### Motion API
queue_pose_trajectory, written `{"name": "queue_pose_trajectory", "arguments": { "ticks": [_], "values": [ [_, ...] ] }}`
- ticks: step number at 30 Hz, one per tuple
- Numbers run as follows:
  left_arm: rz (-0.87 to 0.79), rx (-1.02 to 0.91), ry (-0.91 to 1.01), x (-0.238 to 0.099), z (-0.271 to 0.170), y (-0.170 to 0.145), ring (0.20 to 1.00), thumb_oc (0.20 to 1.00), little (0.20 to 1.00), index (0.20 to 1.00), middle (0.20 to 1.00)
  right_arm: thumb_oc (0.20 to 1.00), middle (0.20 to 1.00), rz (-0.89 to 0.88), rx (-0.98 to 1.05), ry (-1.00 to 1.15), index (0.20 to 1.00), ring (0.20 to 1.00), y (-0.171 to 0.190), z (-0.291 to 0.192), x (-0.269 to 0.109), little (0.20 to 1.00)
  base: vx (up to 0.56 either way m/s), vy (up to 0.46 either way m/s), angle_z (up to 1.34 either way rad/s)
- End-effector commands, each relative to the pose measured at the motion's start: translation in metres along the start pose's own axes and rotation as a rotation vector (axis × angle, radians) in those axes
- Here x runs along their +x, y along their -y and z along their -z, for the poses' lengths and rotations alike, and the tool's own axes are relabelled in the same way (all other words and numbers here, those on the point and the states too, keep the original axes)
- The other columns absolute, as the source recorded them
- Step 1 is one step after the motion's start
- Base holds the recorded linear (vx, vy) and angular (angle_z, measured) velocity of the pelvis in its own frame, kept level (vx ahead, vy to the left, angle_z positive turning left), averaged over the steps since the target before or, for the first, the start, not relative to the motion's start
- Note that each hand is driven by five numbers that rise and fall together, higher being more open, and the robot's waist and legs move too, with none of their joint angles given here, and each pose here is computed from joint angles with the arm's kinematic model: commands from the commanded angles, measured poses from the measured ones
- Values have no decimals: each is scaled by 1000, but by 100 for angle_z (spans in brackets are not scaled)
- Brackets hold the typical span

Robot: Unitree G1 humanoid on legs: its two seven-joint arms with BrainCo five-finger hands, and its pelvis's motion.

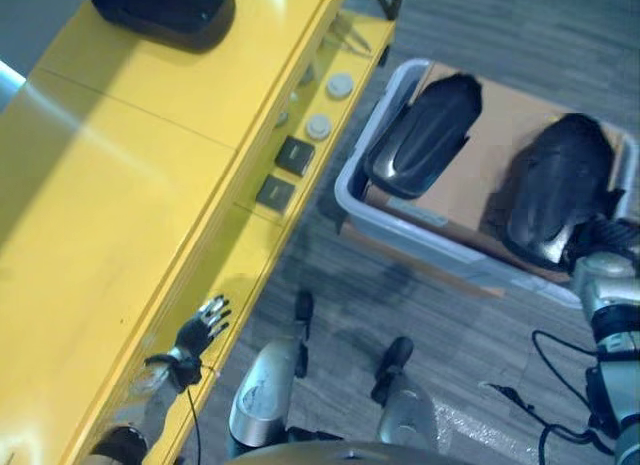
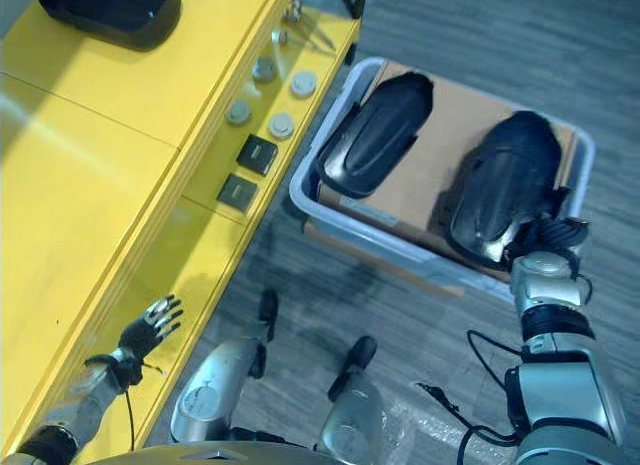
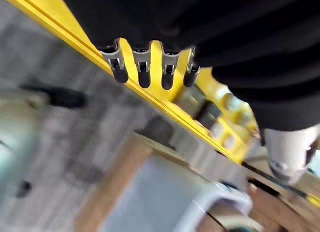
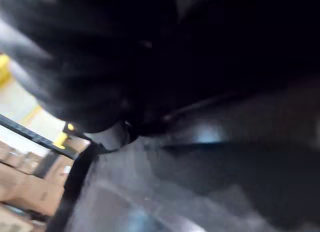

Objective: Move parts from the plastic box to the shelf.

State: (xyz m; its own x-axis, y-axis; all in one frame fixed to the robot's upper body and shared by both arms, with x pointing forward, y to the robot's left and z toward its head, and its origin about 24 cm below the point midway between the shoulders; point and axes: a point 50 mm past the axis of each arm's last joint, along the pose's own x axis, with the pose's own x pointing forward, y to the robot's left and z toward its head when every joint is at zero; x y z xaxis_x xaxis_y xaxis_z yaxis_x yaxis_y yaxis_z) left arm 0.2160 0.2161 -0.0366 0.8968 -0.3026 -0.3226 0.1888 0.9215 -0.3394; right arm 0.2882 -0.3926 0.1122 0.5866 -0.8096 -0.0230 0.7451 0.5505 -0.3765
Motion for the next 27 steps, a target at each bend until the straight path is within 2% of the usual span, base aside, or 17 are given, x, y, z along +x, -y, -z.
{"name": "queue_pose_trajectory", "arguments": {
  "ticks": [1, 5, 7, 13, 15, 18, 21, 22, 27],
  "values": [
    [13, -79, 47, 4, -9, -1, 1000, 1000, 1000, 1000, 1000, 200, 200, 97, -13, 165, 200, 200, 16, -32, 4, 200, 93, 18, -10],
    [115, -143, 151, 13, -38, 18, 1000, 1000, 1000, 1000, 1000, 200, 200, 20, -14, 230, 200, 200, 0, -41, -10, 200, 90, 9, -12],
    [249, -184, 180, 25, -58, 43, 1000, 1000, 1000, 1000, 1000, 200, 200, -49, -2, 249, 200, 200, -21, -42, -23, 200, 103, -9, -3],
    [367, -160, 108, 47, -76, 87, 1000, 1000, 1000, 1000, 1000, 200, 200, -183, 21, 271, 200, 200, -57, -42, -40, 200, 61, 11, -4],
    [433, -165, 83, 58, -87, 111, 1000, 1000, 1000, 1000, 1000, 200, 200, -274, 8, 293, 200, 200, -77, -45, -52, 200, 42, 35, -6],
    [520, -69, 57, 71, -96, 135, 1000, 1000, 1000, 1000, 1000, 200, 200, -382, -14, 331, 200, 200, -102, -50, -68, 200, 22, 32, -6],
    [483, -24, -10, 82, -98, 155, 1000, 1000, 1000, 1000, 1000, 200, 200, -462, -27, 359, 200, 200, -124, -55, -84, 200, 5, 11, -14],
    [425, 61, -66, 93, -93, 162, 1000, 1000, 1000, 1000, 1000, 200, 200, -527, -43, 381, 200, 200, -139, -59, -96, 200, 6, 13, -18],
    [284, 214, -101, 112, -90, 166, 1000, 1000, 1000, 1000, 1000, 200, 200, -622, -73, 411, 200, 200, -165, -70, -118, 200, 17, -5, -15]
  ]
}}
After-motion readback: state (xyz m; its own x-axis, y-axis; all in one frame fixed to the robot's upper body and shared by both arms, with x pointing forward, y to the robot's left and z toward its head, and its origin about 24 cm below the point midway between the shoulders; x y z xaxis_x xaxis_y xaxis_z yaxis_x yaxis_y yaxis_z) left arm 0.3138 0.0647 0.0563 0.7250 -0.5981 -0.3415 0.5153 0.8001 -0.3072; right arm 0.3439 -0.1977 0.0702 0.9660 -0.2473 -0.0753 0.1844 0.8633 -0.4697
